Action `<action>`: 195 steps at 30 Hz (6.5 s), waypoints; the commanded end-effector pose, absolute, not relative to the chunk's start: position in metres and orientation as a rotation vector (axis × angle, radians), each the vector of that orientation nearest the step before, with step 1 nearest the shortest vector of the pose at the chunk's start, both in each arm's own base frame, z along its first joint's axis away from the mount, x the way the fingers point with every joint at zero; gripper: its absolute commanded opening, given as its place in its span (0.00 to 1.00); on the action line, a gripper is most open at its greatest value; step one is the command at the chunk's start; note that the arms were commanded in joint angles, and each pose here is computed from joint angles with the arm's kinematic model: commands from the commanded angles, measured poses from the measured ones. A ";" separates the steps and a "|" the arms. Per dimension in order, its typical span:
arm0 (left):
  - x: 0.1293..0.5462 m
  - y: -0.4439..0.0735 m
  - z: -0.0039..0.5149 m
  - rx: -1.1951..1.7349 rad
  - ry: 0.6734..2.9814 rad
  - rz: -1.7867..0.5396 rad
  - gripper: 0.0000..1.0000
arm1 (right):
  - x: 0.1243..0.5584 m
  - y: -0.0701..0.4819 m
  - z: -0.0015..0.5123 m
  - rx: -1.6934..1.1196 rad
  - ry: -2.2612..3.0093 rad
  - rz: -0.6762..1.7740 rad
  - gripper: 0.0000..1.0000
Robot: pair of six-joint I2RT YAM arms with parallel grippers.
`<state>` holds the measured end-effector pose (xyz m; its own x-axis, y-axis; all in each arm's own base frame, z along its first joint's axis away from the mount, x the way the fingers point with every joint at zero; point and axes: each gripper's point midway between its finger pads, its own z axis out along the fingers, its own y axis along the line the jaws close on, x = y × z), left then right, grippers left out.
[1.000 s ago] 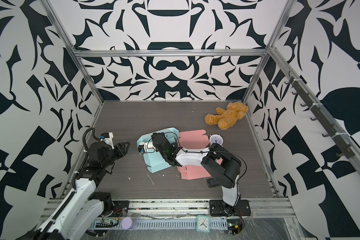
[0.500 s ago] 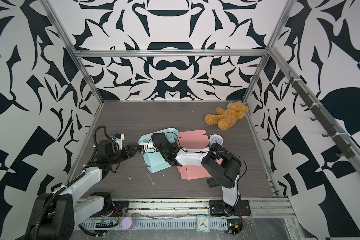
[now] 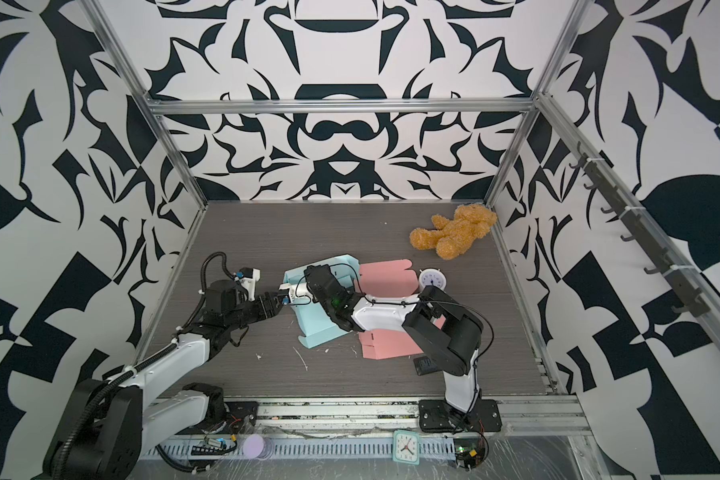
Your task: Fold the paper box
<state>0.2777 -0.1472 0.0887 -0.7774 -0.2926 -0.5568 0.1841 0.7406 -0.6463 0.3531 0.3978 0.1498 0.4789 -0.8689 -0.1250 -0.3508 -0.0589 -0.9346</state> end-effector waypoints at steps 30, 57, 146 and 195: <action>0.299 -0.176 0.065 0.069 2.159 -0.916 0.71 | 0.342 0.410 0.178 -1.583 1.036 -0.551 0.00; 0.266 -0.165 0.036 -0.049 2.265 -0.718 0.95 | 0.345 0.417 0.163 -1.565 1.041 -0.635 0.00; 0.301 -0.155 0.078 0.010 2.193 -0.781 0.52 | 0.375 0.390 0.151 -1.547 1.091 -0.504 0.00; 0.343 -0.181 0.061 0.144 1.918 -0.442 0.36 | 0.356 0.405 0.132 -1.631 1.087 -0.523 0.02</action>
